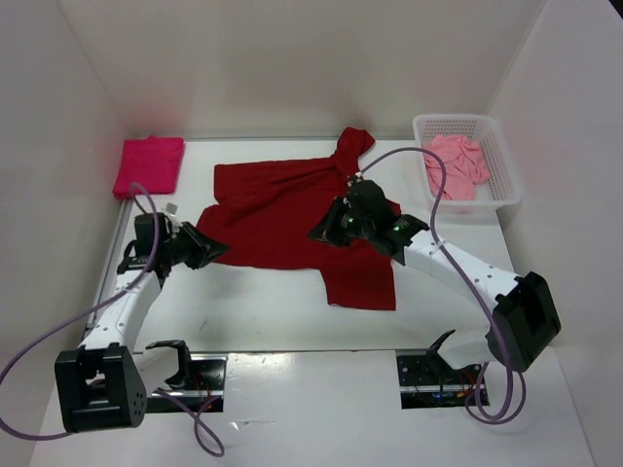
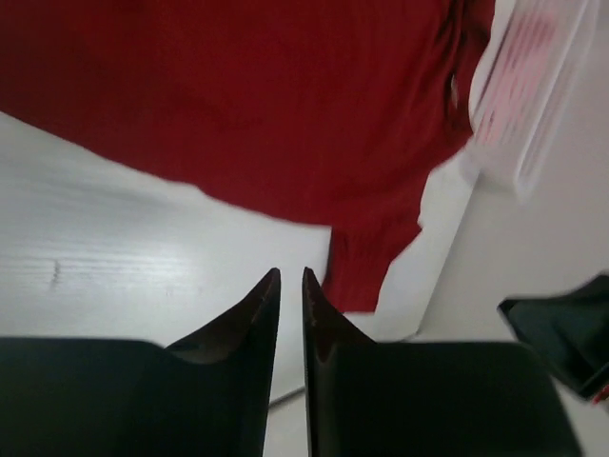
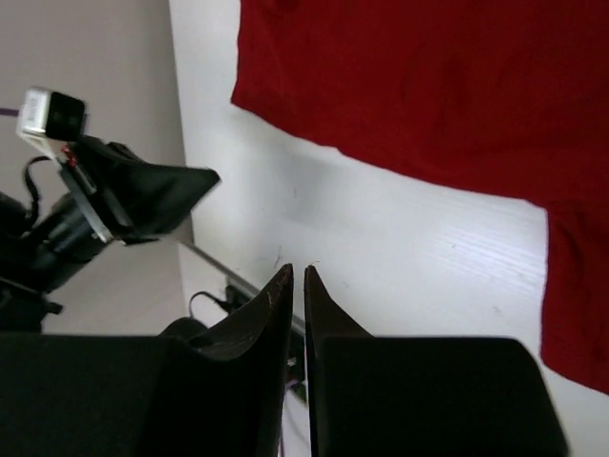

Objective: Fold and stack the t-shirts

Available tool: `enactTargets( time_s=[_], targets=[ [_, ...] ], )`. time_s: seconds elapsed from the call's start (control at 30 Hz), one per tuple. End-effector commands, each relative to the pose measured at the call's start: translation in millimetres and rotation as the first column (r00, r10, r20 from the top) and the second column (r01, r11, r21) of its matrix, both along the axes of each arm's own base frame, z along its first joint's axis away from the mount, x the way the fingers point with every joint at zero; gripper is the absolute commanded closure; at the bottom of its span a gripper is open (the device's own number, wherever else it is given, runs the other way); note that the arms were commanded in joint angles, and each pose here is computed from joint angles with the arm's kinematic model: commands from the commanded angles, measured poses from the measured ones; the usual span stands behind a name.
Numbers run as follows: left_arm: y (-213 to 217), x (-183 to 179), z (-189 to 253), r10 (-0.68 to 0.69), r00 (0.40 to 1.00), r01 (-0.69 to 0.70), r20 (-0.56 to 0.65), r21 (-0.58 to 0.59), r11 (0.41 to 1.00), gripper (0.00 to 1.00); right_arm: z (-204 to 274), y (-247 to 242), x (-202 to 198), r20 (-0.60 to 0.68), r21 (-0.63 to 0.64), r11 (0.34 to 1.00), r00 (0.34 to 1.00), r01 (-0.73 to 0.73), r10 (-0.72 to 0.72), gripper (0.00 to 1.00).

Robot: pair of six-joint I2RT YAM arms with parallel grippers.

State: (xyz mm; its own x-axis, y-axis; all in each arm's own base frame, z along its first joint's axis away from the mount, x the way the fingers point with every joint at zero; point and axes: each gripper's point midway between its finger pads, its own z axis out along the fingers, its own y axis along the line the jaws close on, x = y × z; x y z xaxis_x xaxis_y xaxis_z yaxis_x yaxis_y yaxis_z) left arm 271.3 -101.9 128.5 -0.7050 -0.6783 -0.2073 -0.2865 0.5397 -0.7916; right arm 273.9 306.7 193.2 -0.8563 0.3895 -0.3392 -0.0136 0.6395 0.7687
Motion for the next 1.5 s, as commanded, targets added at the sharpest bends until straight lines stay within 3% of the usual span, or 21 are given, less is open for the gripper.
enactTargets(
  time_s=[0.0,0.07,0.13,0.2,0.33,0.37,0.5,0.57,0.7,0.97,1.13,1.17,1.2,1.3,1.37,1.47],
  targets=[
    [45.9,30.8,11.8,0.141,0.988,-0.147,0.064,0.111,0.983,0.74,20.4,-27.5,20.5,0.102,-0.092,0.993,0.992,0.077,-0.067,0.87],
    [65.0,41.4,9.6,0.218,0.975,-0.223,0.05,0.119,0.968,0.51,14.9,-43.7,16.1,0.115,-0.131,0.988,0.991,0.084,-0.069,0.88],
    [75.2,51.9,-4.9,0.241,0.97,-0.239,-0.009,0.114,0.964,0.09,16.3,-55.1,16.2,0.122,-0.125,0.986,0.988,0.109,-0.093,0.88],
    [81.4,52.5,-22.6,0.264,0.962,-0.252,-0.077,0.129,0.959,0.07,10.9,-63.1,6.8,0.104,-0.112,0.989,0.991,0.097,-0.085,0.88],
    [121.8,59.8,-33.6,0.426,0.903,-0.403,-0.059,0.228,0.886,0.25,-9.6,-78.7,-5.7,0.069,-0.157,0.982,0.993,0.107,-0.097,0.88],
    [129.3,59.6,-38.5,0.458,0.886,-0.43,-0.072,0.243,0.869,0.39,-1.1,-81.3,-5.9,0.094,-0.146,0.982,0.99,0.12,-0.107,0.86],
    [154.3,55.6,-55.9,0.598,0.796,-0.562,-0.089,0.256,0.787,0.7,0.7,-93.8,-15.5,0.124,-0.145,0.978,0.983,0.151,-0.133,0.8],
    [155.0,52.7,-66.7,0.605,0.788,-0.568,-0.111,0.246,0.785,0.7,-0.8,-99.3,-14.7,0.12,-0.141,0.978,0.984,0.152,-0.136,0.8],
    [157.4,51.6,-81.3,0.612,0.777,-0.565,-0.145,0.268,0.78,0.52,-9.6,-102.8,-20.6,0.098,-0.158,0.976,0.986,0.149,-0.134,0.8],
    [163.2,53.6,-111.6,0.596,0.776,-0.52,-0.204,0.327,0.789,0.54,-8.8,-106.5,-26.4,0.086,-0.129,0.978,0.984,0.165,-0.155,0.8],
    [164.6,62.9,-116.4,0.584,0.789,-0.513,-0.189,0.32,0.796,0.66,-8.4,-110.2,-28.6,0.081,-0.123,0.974,0.98,0.188,-0.179,0.8],
    [165.1,64.2,-118.0,0.584,0.789,-0.513,-0.188,0.32,0.796,0.71,-10.1,-111.8,-28.8,0.071,-0.126,0.971,0.979,0.201,-0.193,0.8],
    [164.9,67.5,-115.8,0.575,0.8,-0.509,-0.172,0.314,0.801,0.82,-15.0,-117.8,-29.3,0.056,-0.14,0.961,0.971,0.237,-0.231,0.8],
    [163.5,74.2,-109.8,0.558,0.816,-0.501,-0.15,0.296,0.813,0.92,-33.6,-139.3,-30.0,0.005,-0.207,0.925,0.946,0.319,-0.325,0.8],
    [163.6,74.7,-103.5,0.558,0.817,-0.502,-0.144,0.295,0.813,1.0,-62.8,-163.0,-36.9,-0.08,-0.284,0.886,0.912,0.367,-0.403,0.73],
    [166.3,82.1,-75.4,0.56,0.824,-0.521,-0.08,0.281,0.806,1.0,-93.9,-180.2,-49.4,-0.173,-0.359,0.846,0.863,0.393,-0.475,0.72]
  ],
)
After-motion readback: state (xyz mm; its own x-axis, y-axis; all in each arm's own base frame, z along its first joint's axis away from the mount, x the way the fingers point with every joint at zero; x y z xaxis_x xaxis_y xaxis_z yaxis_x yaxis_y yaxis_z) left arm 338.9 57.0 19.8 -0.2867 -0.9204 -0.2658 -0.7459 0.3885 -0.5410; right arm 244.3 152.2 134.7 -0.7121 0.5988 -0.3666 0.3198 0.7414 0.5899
